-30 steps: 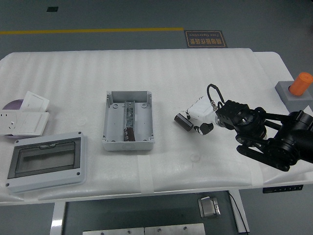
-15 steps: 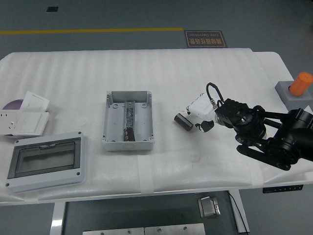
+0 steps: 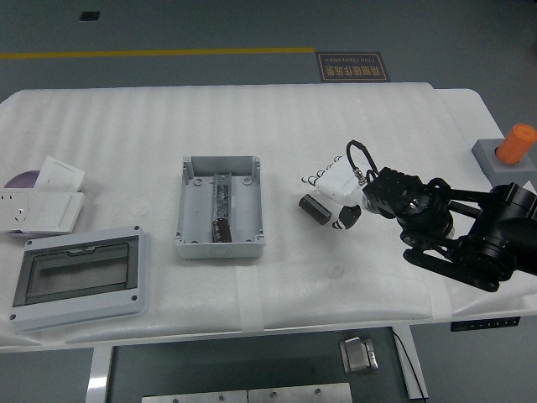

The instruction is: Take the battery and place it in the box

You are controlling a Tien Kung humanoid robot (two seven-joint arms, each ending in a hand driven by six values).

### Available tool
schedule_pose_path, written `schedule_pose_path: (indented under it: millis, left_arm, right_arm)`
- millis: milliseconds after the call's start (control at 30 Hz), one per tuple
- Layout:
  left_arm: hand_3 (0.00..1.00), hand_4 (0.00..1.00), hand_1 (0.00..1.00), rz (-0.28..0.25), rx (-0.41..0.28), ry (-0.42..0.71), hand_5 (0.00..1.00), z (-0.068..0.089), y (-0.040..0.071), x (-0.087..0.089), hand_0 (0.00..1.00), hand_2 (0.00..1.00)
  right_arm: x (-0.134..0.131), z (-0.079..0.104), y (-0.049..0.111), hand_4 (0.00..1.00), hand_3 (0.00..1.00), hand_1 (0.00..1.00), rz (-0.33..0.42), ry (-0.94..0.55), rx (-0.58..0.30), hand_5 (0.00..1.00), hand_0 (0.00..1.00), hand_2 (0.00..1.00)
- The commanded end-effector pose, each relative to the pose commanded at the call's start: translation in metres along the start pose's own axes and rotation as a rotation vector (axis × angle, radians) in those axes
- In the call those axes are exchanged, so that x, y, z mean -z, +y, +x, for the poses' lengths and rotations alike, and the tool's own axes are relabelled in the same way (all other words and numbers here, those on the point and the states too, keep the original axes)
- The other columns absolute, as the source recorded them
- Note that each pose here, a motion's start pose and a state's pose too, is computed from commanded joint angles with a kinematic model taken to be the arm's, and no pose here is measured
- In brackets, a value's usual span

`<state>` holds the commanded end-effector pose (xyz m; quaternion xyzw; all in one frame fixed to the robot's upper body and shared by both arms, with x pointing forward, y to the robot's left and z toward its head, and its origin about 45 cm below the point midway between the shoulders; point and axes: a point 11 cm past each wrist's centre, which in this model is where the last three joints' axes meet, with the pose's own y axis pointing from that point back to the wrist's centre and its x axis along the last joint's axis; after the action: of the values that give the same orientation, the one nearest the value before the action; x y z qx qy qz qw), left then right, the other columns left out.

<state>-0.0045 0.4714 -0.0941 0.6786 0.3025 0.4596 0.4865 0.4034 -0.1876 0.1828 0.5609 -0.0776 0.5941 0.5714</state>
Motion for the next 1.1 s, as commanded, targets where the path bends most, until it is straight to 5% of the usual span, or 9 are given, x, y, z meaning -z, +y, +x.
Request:
schedule_pose_path:
  millis: [667,700,1100]
  left_arm:
    - [0.565,0.489,0.653,-0.029,-0.004,-0.002,0.499,0.005,0.001,-0.011,0.631,0.295]
    - [0.565,0.489,0.653,-0.030,-0.004,-0.002,0.496,0.005,0.001,-0.011,0.631,0.295]
    - [0.563,0.489,0.653,-0.039,-0.006,-0.007,0.501,0.006,0.001,-0.014,0.630,0.289]
  right_arm:
    - [-0.002,-0.002,-0.007,0.847,0.998,0.798,0.041,0.051,0.066,0.388,0.876,0.836]
    - [-0.002,-0.003,-0.007,0.806,0.903,0.795,0.041,0.048,0.070,0.372,0.873,0.815]
    - [0.005,0.000,-0.010,0.789,0.911,0.794,0.056,0.034,0.055,0.371,0.874,0.814]
